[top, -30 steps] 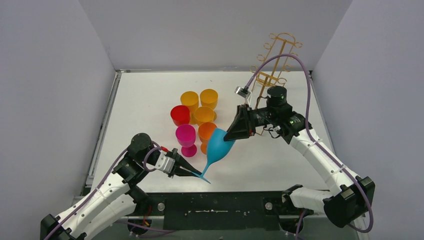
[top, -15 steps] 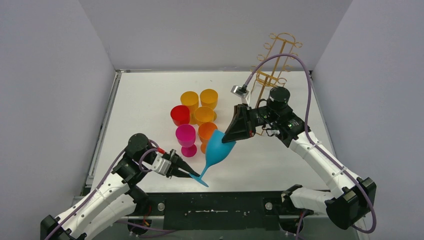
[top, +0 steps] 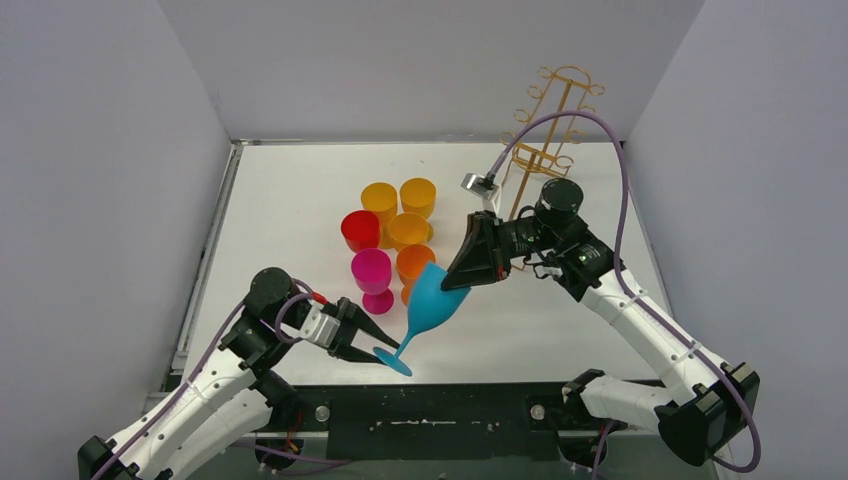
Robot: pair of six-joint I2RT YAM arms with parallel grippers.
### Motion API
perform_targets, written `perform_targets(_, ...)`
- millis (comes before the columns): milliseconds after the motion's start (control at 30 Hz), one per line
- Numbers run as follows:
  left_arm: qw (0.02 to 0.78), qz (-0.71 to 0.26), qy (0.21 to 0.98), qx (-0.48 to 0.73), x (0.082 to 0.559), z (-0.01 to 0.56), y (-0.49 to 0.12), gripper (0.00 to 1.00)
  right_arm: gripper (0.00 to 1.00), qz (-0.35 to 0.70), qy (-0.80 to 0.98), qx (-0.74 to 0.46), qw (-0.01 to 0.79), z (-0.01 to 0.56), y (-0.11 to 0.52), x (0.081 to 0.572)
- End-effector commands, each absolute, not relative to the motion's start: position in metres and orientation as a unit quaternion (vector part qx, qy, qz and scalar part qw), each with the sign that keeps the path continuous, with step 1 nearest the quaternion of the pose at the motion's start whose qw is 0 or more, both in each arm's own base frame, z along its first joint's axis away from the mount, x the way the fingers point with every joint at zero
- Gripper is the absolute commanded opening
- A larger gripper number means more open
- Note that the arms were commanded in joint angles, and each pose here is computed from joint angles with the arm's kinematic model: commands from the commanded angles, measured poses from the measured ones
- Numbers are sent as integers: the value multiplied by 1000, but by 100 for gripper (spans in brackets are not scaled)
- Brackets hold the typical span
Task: Take the wine glass off the wine glass rack
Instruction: Place the wine glass at the center of the board.
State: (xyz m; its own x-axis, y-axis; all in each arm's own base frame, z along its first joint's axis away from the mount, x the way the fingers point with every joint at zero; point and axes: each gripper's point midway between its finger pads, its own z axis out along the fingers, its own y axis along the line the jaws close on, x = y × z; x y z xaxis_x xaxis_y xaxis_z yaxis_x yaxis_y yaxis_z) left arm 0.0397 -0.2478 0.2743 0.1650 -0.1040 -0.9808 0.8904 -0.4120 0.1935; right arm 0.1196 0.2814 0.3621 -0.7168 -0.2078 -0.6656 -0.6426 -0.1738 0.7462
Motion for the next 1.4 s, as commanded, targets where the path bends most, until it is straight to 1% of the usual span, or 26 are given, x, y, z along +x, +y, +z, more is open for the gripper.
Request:
perform_targets(0, 434, -570, 321, 619, 36, 280, -246, 32, 0, 672, 615, -356, 209, 373, 282, 121)
perform_targets(133, 437, -568, 325, 617, 38, 279, -246, 34, 0, 668, 621, -351, 213, 368, 283, 122)
perform_targets(367, 442, -564, 338, 610, 40, 275, -246, 45, 0, 659, 630, -348, 217, 363, 285, 125)
perform_targets(567, 452, -557, 353, 601, 43, 273, -245, 51, 0, 643, 645, -352, 216, 354, 288, 124)
perform_targets(633, 460, -551, 360, 596, 45, 274, -245, 55, 0, 635, 652, -355, 216, 349, 291, 124)
perform_targets(833, 476, -537, 372, 589, 47, 275, -242, 57, 0, 622, 666, -346, 221, 340, 297, 128)
perform_targets(867, 484, -534, 377, 582, 49, 281, -241, 60, 0, 617, 670, -343, 230, 340, 299, 131)
perform_targets(967, 516, -525, 391, 553, 55, 304, -240, 71, 0, 605, 669, -349, 255, 344, 302, 129)
perform_targets(1033, 540, -508, 394, 543, 60, 310, -237, 74, 0, 599, 668, -350, 268, 346, 303, 127)
perform_targets(1067, 556, -493, 405, 533, 67, 310, -236, 77, 0, 592, 674, -347, 274, 344, 304, 129)
perform_targets(1167, 611, -448, 452, 471, 96, 314, -228, 86, 0, 555, 702, -339, 290, 332, 307, 135)
perform_targets(1233, 644, -424, 484, 413, 114, 321, -217, 89, 0, 523, 726, -330, 300, 323, 310, 138)
perform_targets(1267, 660, -418, 509, 363, 126, 327, -210, 91, 0, 511, 734, -329, 304, 320, 311, 138)
perform_targets(1300, 672, -417, 539, 290, 140, 335, -199, 96, 0, 504, 737, -328, 309, 319, 312, 137)
perform_targets(1333, 688, -408, 562, 212, 157, 343, -184, 97, 0, 499, 739, -324, 315, 320, 312, 137)
perform_targets(1367, 700, -395, 573, 160, 168, 348, -172, 97, 0, 493, 742, -319, 323, 319, 312, 137)
